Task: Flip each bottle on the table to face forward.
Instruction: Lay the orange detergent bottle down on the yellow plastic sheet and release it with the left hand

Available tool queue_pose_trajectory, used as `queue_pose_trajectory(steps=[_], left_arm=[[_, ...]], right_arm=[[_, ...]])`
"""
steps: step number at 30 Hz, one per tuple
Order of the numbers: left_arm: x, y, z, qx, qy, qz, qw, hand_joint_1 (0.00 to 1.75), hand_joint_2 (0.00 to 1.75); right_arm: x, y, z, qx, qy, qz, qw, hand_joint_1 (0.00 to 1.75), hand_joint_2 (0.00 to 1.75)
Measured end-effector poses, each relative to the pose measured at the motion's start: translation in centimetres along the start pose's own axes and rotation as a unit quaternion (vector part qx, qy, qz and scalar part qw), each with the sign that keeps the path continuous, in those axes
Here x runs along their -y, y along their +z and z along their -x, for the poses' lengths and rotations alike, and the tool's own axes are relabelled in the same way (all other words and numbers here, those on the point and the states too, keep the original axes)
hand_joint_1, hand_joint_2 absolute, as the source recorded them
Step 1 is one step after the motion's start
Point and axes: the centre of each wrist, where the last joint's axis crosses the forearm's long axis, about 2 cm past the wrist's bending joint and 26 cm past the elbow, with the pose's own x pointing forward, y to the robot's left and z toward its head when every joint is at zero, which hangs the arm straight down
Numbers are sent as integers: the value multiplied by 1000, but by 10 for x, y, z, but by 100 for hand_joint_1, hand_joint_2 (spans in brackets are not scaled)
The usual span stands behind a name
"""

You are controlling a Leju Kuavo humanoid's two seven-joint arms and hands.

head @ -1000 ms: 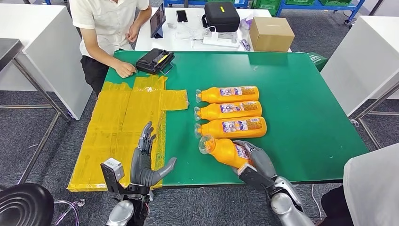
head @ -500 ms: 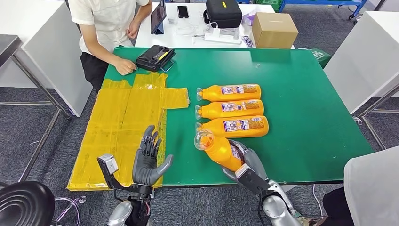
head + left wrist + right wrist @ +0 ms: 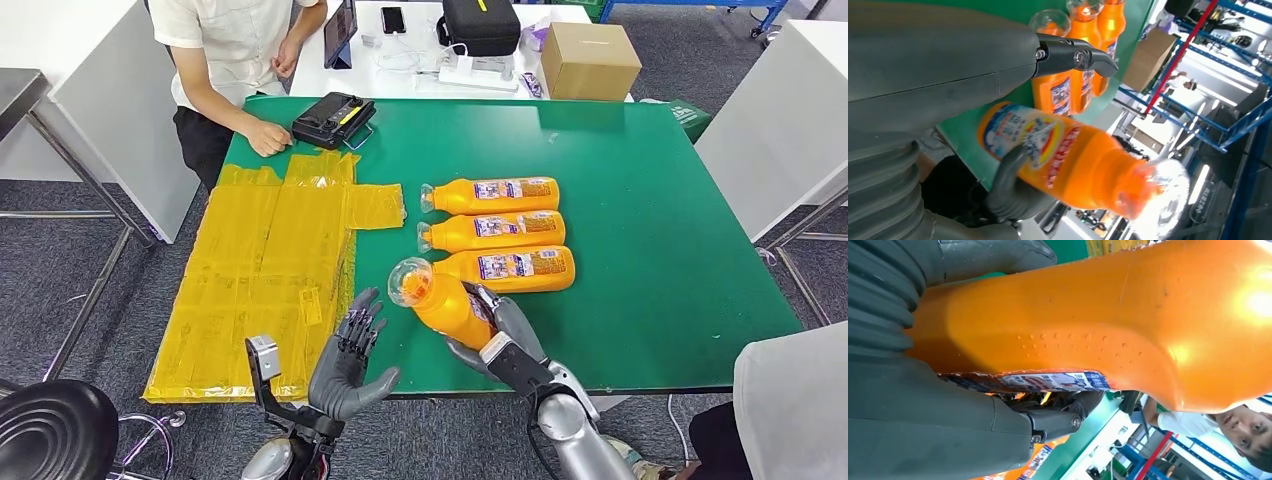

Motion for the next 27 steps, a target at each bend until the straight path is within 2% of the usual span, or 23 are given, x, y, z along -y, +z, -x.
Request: queue_pose_trajectory(steps=[7, 12, 24, 27], left_arm=[[0, 2, 1, -3, -21, 41, 999, 0, 175], [0, 1, 0, -14, -12, 37, 999, 0, 175], [-1, -16, -10, 3, 13, -110, 994, 0, 175], [0, -18, -12, 8, 28, -128, 991, 0, 175]], right_arm=[[1, -16, -1, 11, 11, -13, 1000, 175, 175], [-3, -29, -5, 24, 34, -30, 999, 175, 175], [-42, -38, -20, 40, 33, -81, 995, 175, 175], [-48, -39, -22, 41, 30, -87, 995, 175, 175]])
